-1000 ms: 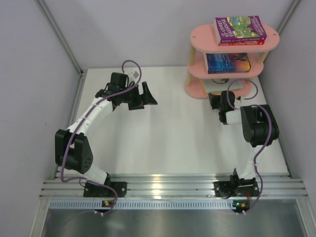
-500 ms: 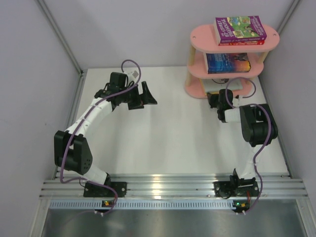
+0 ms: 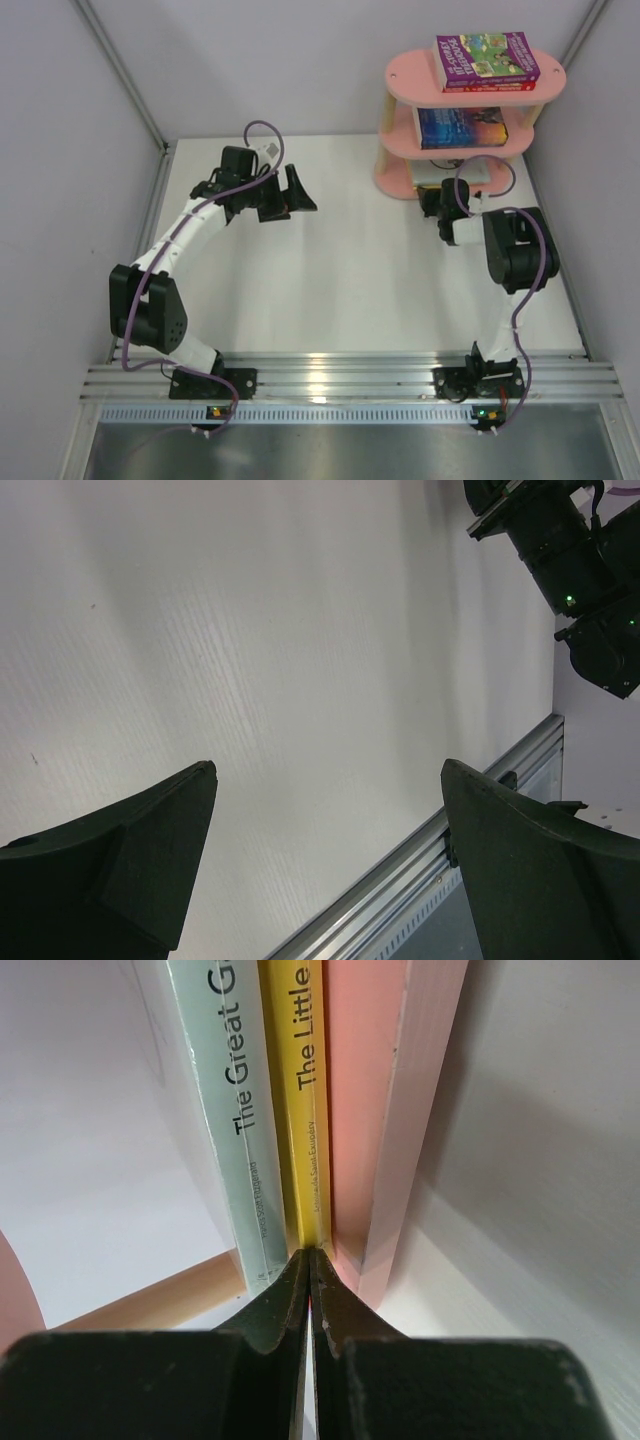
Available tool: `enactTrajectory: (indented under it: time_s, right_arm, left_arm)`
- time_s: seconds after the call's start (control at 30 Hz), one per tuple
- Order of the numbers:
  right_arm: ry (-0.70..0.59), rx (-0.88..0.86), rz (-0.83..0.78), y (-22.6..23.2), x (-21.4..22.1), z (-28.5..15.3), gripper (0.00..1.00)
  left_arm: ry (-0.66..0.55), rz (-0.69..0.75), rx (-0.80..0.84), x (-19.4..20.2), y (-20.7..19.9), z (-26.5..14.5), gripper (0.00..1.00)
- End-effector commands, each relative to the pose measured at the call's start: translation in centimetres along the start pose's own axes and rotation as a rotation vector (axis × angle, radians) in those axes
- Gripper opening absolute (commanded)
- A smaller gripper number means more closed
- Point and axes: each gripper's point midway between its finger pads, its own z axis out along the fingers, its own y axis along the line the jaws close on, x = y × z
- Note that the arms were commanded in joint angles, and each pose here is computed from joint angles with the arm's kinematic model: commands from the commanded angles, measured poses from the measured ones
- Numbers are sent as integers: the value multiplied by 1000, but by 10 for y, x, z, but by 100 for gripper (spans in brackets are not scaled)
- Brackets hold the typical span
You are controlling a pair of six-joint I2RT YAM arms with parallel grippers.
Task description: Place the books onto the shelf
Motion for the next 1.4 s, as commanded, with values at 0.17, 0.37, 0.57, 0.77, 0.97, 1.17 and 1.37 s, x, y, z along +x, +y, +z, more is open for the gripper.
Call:
enactTrajectory:
  time_s: [0.17,0.37,0.57,0.77,0.97,1.17,1.37]
  right_arm:
    - [-17,-34,-5,14,4,9,0]
    - [4,-79,-47,28,6,-8,0]
    - [154,-177,-154,52,26,-67,0]
    - [383,-222,-416,27,57,-172,5]
    - [284,-350,-887,74,28,-274,45]
    - [193,-389,-1109,111,6,-347,100]
    - [108,-472,-1137,137,-3,-383,100]
  left_arm:
    - [-46,25,18,-9,-6,-10,99]
    - [-47,25,16,-9,-6,-13,99]
    - [-109,61,35,-23,-20,-31,99]
    - [-152,64,108,-24,-46,-53,99]
    - [-326,223,133,-34,-71,-99,99]
    - [-367,334,214,-31,-103,-133,99]
    - [-377,368,365,-8,-128,-153,99]
